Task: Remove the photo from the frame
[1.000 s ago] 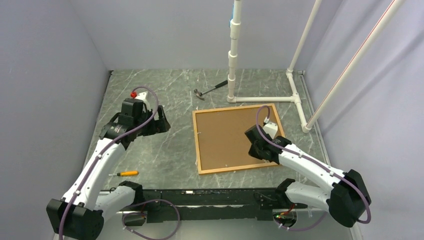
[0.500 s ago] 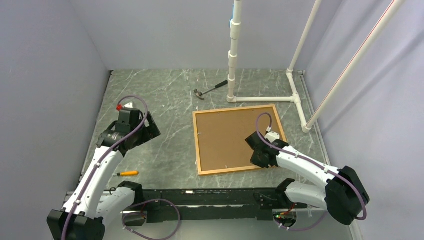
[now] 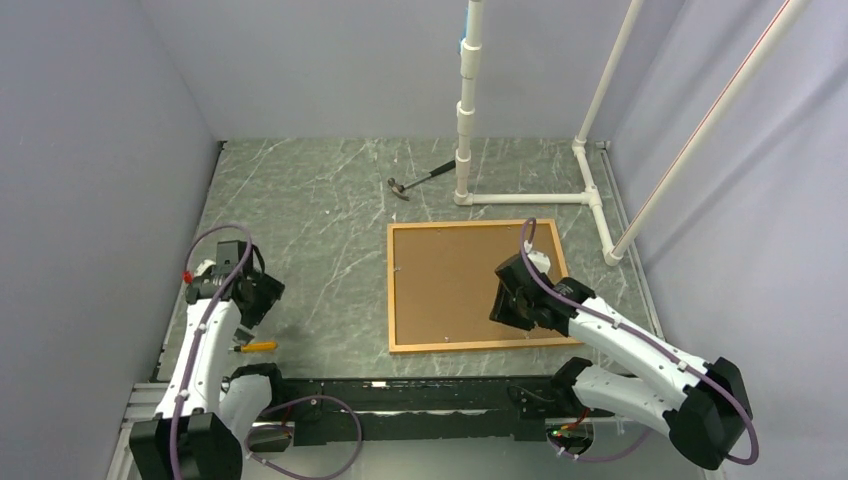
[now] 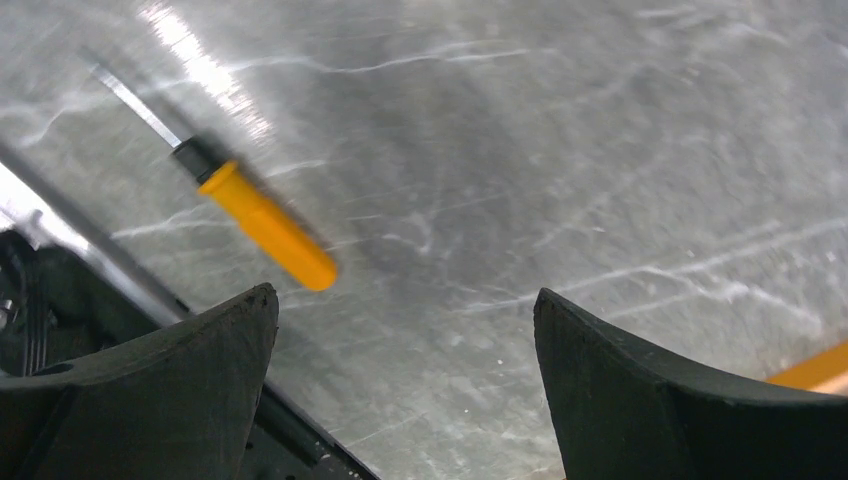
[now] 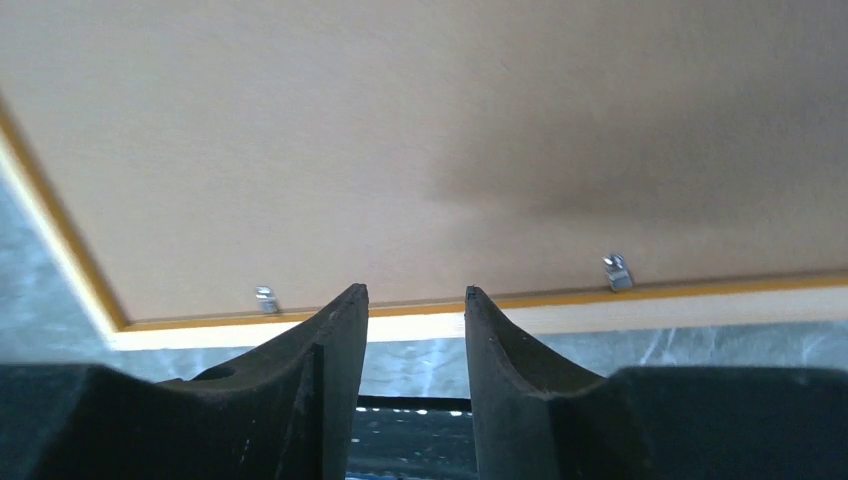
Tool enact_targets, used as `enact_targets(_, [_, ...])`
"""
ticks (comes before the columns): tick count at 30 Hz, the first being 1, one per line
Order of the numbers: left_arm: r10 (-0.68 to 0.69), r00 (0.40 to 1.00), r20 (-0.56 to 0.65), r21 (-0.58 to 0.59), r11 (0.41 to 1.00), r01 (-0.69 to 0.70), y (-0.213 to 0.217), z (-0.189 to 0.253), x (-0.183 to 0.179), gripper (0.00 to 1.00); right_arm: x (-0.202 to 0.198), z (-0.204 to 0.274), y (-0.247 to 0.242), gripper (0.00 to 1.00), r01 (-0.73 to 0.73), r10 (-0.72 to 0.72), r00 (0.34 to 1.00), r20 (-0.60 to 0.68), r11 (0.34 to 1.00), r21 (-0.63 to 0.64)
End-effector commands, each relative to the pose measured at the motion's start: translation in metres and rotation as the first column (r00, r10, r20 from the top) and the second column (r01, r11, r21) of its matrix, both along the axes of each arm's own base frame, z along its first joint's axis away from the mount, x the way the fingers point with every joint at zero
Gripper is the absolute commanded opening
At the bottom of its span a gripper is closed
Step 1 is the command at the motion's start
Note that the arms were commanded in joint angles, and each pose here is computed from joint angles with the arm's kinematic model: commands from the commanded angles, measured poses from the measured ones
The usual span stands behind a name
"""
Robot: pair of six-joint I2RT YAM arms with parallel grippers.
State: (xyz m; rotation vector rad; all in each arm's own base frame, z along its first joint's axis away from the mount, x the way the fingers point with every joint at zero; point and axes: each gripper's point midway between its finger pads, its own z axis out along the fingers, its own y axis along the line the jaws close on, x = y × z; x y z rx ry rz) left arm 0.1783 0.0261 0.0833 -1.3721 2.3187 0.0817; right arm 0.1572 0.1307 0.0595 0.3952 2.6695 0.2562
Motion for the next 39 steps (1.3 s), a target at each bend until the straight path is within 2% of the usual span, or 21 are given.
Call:
enact_targets(1, [0.22, 0.973, -0.068, -0.022, 0.975, -0.222, 0.009, -0.009, -0.026, 0.99, 0.026, 0.04, 0.014, 0.43, -0.098, 0.096, 0.987, 0.129, 0.995, 0.003])
enact_targets(9, [0.364, 0.926, -0.1, -0.096, 0.923, -0.373, 0.019, -0.04, -0.038, 0.99, 0.032, 0.041, 0.026, 0.43, -0.138, 0.136, 0.984, 0.115, 0.99, 0.01])
enact_targets(14, [0.431, 0.897, -0.098, -0.096, 0.893, -0.439, 0.027, -0.05, -0.042, 0.86, 0.032, 0.046, 0.023, 0.43, -0.135, 0.131, 0.981, 0.143, 0.991, 0.015])
enact_targets(20, [0.448, 0.889, -0.1, -0.119, 0.881, -0.458, 0.031, -0.062, -0.038, 0.8, 0.033, 0.05, 0.017, 0.43, -0.131, 0.13, 0.978, 0.164, 0.991, -0.007])
enact_targets(23, [0.455, 0.882, -0.124, -0.118, 0.876, -0.468, 0.034, -0.071, -0.04, 0.74, 0.034, 0.051, 0.017, 0.43, -0.134, 0.133, 0.977, 0.167, 0.991, -0.008])
enact_targets(26, [0.449, 0.884, -0.134, -0.108, 0.88, -0.463, 0.038, -0.076, -0.039, 0.64, 0.033, 0.049, 0.017, 0.42, -0.134, 0.134, 0.977, 0.165, 0.991, -0.01])
enact_targets(31, [0.421, 0.894, -0.151, -0.115, 0.891, -0.439, 0.037, -0.084, -0.038, 0.37, 0.033, 0.048, 0.016, 0.42, -0.133, 0.132, 0.977, 0.167, 0.991, -0.01])
enact_targets(36, [0.363, 0.92, -0.146, -0.155, 0.91, -0.384, 0.031, -0.088, -0.032, 0.03, 0.033, 0.048, 0.015, 0.42, -0.132, 0.132, 0.977, 0.17, 0.991, -0.011])
enact_targets(37, [0.352, 0.926, -0.139, -0.169, 0.913, -0.372, 0.029, -0.088, -0.03, 0.0, 0.033, 0.048, 0.015, 0.42, -0.13, 0.13, 0.977, 0.17, 0.991, -0.013])
enact_targets(39, [0.324, 0.938, -0.12, -0.195, 0.919, -0.343, 0.025, -0.087, -0.025, 0.0, 0.034, 0.049, 0.015, 0.42, -0.13, 0.131, 0.976, 0.174, 0.991, -0.014])
